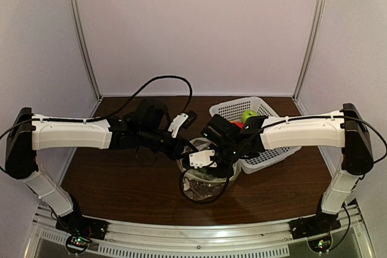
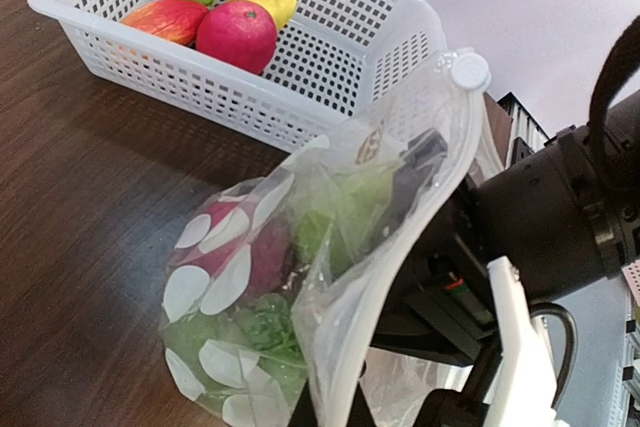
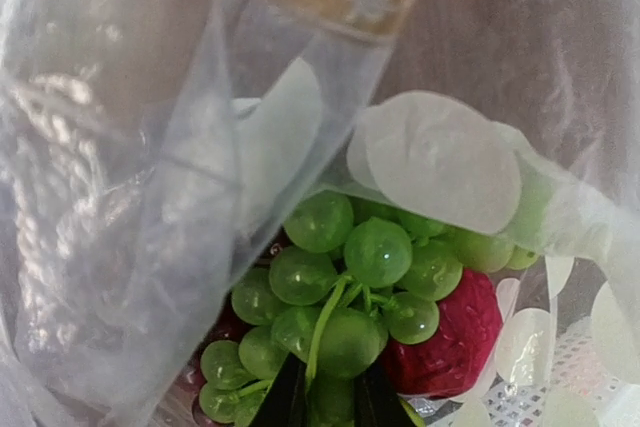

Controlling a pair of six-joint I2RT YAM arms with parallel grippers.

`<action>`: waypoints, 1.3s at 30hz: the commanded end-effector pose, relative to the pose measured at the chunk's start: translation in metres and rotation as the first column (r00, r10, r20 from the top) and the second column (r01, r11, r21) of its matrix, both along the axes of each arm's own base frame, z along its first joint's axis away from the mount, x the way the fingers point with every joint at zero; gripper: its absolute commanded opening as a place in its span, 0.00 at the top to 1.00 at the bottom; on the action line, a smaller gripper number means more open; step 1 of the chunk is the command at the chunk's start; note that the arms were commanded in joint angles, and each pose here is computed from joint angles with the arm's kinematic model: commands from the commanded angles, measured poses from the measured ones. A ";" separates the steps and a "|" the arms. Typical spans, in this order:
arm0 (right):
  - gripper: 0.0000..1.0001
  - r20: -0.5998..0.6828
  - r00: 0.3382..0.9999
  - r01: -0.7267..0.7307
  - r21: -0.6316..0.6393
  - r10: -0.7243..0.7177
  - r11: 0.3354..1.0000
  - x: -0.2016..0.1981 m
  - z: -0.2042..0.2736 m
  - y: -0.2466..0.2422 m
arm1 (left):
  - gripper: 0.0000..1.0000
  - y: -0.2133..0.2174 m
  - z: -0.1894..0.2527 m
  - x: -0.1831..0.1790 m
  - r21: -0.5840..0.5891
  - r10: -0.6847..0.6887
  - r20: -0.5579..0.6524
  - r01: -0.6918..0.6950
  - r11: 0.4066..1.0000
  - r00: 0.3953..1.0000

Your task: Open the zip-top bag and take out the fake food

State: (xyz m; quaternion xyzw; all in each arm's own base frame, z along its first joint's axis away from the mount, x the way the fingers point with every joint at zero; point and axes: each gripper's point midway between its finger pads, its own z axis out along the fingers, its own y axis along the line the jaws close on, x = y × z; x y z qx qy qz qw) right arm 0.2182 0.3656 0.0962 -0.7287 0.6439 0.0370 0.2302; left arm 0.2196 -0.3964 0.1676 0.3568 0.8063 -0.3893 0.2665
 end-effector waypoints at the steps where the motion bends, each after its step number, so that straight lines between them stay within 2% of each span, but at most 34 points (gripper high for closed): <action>1: 0.88 0.063 0.997 0.033 0.064 -0.037 0.997 0.008 0.044 0.000 | 1.00 -0.001 0.001 0.000 -0.010 -0.007 0.005 0.007 1.000 1.000; 5: 0.97 0.083 0.996 0.036 0.097 -0.044 0.995 0.008 0.073 -0.002 | 1.00 -0.002 0.006 0.001 -0.015 -0.010 0.011 0.010 1.000 1.000; 12: 0.99 0.132 0.989 0.050 0.074 -0.059 0.996 0.012 0.102 -0.014 | 1.00 0.001 0.017 0.004 -0.004 -0.011 0.034 0.011 1.000 0.999; 17: 1.00 0.139 0.989 0.035 0.111 -0.050 0.993 0.006 0.130 -0.018 | 1.00 0.004 0.019 0.003 -0.005 -0.007 0.034 0.007 1.000 0.999; 23: 1.00 0.074 0.997 -0.038 0.242 0.021 0.970 -0.018 0.178 -0.009 | 1.00 0.002 0.021 0.004 -0.011 -0.006 0.037 0.006 1.000 0.999; 30: 1.00 -0.032 0.990 -0.119 0.334 0.138 0.935 -0.049 0.208 0.000 | 1.00 0.003 0.020 0.004 -0.008 -0.003 0.035 0.004 1.000 0.999; 39: 1.00 -0.036 0.991 -0.105 0.406 0.131 0.908 -0.050 0.248 -0.015 | 1.00 0.005 0.017 0.005 -0.004 0.004 0.037 -0.004 1.000 0.999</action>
